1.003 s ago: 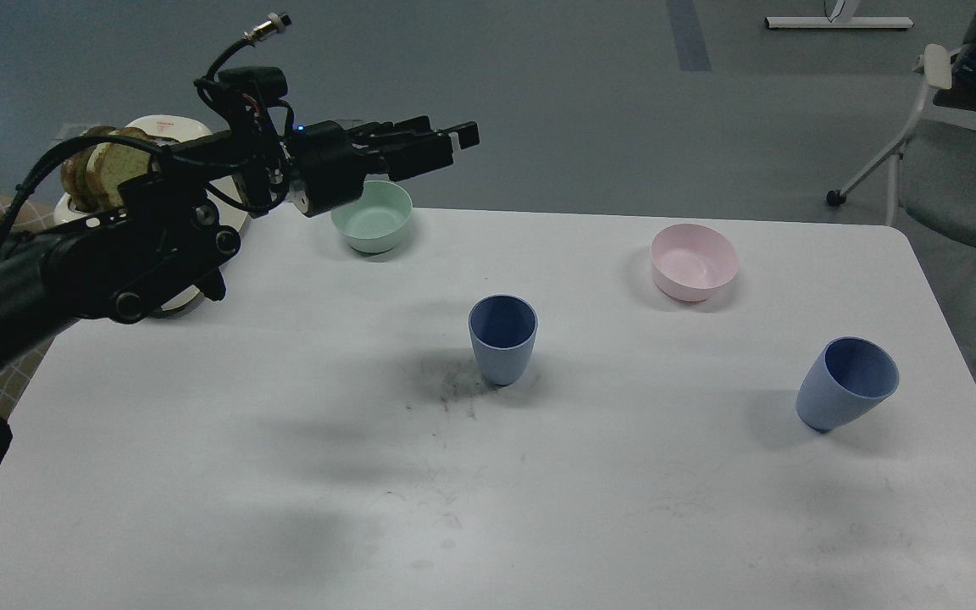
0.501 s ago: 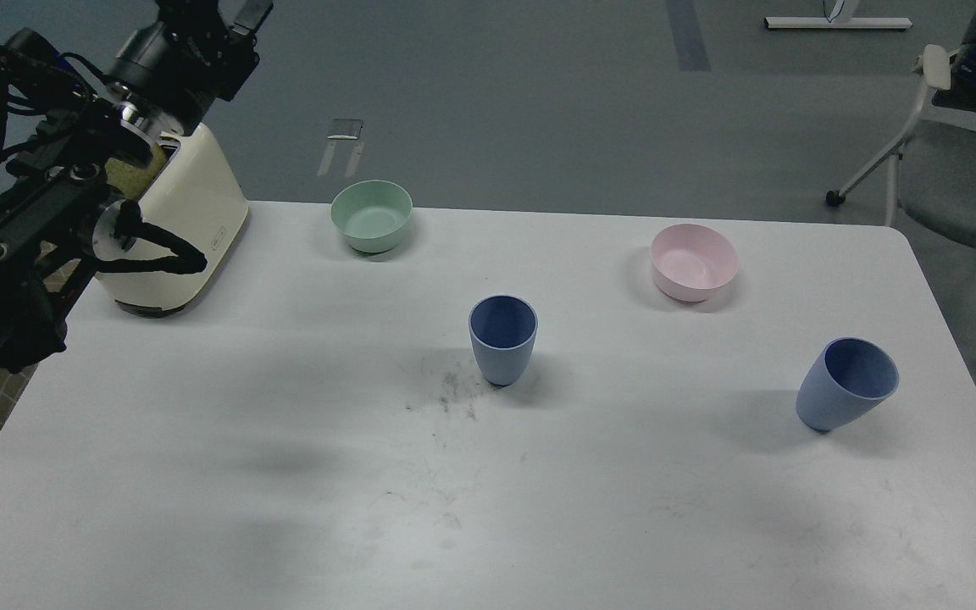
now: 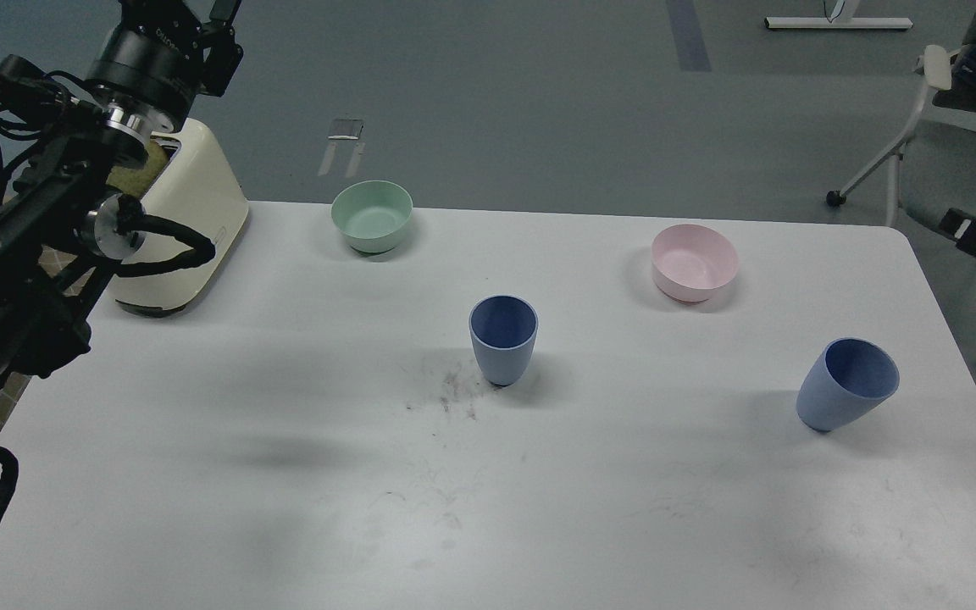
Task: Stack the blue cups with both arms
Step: 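Reach the right gripper to the other blue cup and grasp it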
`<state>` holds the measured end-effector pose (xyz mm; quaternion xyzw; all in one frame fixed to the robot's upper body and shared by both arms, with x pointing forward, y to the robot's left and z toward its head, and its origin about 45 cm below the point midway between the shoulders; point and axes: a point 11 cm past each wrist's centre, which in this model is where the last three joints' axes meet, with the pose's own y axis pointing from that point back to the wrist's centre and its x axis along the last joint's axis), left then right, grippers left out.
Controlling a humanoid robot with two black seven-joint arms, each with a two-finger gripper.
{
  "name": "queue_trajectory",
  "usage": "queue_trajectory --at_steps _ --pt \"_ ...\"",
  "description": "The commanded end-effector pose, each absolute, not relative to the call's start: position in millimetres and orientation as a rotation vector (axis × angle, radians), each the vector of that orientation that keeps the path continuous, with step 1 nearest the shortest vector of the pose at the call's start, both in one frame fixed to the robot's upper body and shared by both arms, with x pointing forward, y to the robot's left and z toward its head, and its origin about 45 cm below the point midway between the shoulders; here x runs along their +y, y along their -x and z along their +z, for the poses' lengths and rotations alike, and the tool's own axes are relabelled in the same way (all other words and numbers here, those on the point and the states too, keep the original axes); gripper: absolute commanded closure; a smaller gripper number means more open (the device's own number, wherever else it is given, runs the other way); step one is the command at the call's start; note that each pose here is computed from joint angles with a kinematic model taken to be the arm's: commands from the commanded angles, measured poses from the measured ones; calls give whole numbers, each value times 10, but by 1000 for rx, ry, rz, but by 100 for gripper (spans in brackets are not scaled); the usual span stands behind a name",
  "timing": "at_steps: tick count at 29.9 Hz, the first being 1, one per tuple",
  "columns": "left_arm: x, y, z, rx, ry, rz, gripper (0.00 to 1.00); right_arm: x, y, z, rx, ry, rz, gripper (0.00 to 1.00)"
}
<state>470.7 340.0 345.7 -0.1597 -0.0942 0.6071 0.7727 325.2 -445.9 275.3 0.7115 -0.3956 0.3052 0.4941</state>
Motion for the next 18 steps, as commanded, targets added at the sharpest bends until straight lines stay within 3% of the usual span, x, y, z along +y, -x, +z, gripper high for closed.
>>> queue_trajectory --at_steps 1,13,18 --pt "3347 -4698 3443 -191 354 1280 2 -4503 -3117 2596 -901 -1698 709 0" --pt "3299 -4702 3425 -184 357 1272 2 -4265 -2976 2034 -753 -1710 657 1" --pt "3304 -4701 3417 -184 356 1275 2 -4189 -2957 1868 -689 -1686 661 9"
